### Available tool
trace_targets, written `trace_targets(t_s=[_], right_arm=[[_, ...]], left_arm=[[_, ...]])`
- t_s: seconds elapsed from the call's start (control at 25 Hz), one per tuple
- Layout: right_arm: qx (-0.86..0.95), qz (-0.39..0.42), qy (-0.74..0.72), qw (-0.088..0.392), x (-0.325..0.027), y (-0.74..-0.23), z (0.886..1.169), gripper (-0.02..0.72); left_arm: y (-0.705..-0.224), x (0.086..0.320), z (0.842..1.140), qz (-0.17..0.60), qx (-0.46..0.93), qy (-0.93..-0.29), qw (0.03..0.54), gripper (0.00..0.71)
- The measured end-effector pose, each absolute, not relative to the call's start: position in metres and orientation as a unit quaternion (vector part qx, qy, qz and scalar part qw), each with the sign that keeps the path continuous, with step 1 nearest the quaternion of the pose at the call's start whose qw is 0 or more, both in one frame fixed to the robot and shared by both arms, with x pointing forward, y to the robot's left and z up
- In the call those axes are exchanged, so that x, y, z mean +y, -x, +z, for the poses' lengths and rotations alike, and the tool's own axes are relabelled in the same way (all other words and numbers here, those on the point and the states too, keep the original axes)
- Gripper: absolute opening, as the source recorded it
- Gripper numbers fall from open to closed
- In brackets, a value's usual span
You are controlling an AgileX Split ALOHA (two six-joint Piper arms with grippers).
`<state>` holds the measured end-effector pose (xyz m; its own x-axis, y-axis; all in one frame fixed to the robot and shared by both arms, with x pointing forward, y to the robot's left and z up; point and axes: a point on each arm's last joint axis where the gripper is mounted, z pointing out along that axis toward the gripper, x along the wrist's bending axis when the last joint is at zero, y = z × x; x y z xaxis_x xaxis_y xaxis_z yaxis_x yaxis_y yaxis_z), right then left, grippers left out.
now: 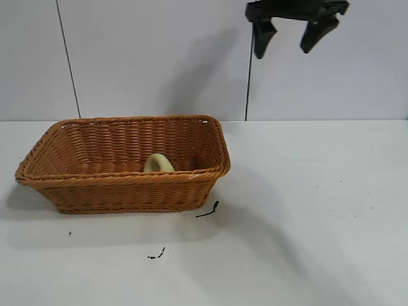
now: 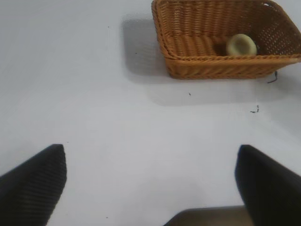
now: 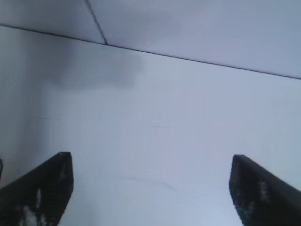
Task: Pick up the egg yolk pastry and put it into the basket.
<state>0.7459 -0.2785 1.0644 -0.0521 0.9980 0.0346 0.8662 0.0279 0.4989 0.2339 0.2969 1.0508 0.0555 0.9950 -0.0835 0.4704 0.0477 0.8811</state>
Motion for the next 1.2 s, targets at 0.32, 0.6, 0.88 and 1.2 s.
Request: trace_targets(t_s=[0.32, 0.6, 0.88, 1.2], right_arm=[[0.695, 0.17, -0.684, 0.143, -0.3, -0.715, 1.073, 0.625], [0.701, 0.143, -0.69, 0.11, -0.299, -0.643, 1.091, 0.625], [0.71, 0.113, -0.69, 0.081, -0.297, -0.549, 1.094, 0.625], [0.725, 0.088, -0.681, 0.057, -0.296, -0.436, 1.066, 0.625]], left_arm=[[-0.234, 0.297, 1.051, 0.328, 0.604, -0.607, 0.399, 0.695], [-0.234, 0.297, 1.051, 0.328, 0.604, -0.607, 0.399, 0.695], [-0.234, 0.297, 1.051, 0.328, 0.604, -0.607, 0.399, 0.695], [-0.234, 0.297, 1.051, 0.328, 0.604, -0.607, 0.399, 0.695]])
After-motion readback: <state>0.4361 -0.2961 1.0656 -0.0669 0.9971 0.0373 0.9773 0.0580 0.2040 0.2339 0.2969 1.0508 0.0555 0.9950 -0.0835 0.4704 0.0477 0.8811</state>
